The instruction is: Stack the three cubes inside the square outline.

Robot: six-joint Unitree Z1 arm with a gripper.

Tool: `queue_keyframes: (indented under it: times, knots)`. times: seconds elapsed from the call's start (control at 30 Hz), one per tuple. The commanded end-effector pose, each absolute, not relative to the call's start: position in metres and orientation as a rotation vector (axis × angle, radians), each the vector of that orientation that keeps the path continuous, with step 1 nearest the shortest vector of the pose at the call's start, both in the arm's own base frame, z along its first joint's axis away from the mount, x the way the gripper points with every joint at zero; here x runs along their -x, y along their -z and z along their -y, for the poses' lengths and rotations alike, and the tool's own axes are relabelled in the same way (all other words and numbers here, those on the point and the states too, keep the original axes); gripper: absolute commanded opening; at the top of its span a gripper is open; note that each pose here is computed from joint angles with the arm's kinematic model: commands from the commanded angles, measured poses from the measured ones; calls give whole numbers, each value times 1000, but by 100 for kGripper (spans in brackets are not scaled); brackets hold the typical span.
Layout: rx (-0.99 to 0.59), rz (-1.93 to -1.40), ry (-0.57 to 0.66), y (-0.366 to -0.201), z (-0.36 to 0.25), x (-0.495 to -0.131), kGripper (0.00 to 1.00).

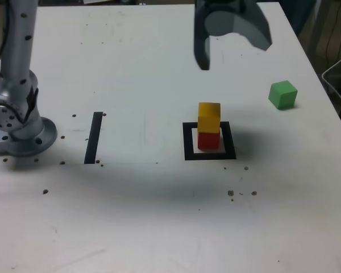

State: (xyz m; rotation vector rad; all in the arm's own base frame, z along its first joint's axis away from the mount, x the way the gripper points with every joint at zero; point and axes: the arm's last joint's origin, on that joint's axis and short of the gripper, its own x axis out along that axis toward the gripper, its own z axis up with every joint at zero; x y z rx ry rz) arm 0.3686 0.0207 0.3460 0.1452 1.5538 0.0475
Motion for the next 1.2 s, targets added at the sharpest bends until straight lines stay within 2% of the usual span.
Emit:
queue_keyframes:
  times: [0.0, 0.13, 0.4, 0.7, 0.87, 1.17]
  knots:
    - [-124, -1567, -49, -340, -27, -387, 100]
    - [-68, -1574, -67, -329, -34, -412, 100]
    - [38, -1554, -159, -307, -44, -441, 100]
    - [60, -1596, -242, -267, -65, -460, 100]
    - [73, -1577, -264, -250, -69, -473, 100]
    - [126, -1539, -287, -232, -74, -493, 99]
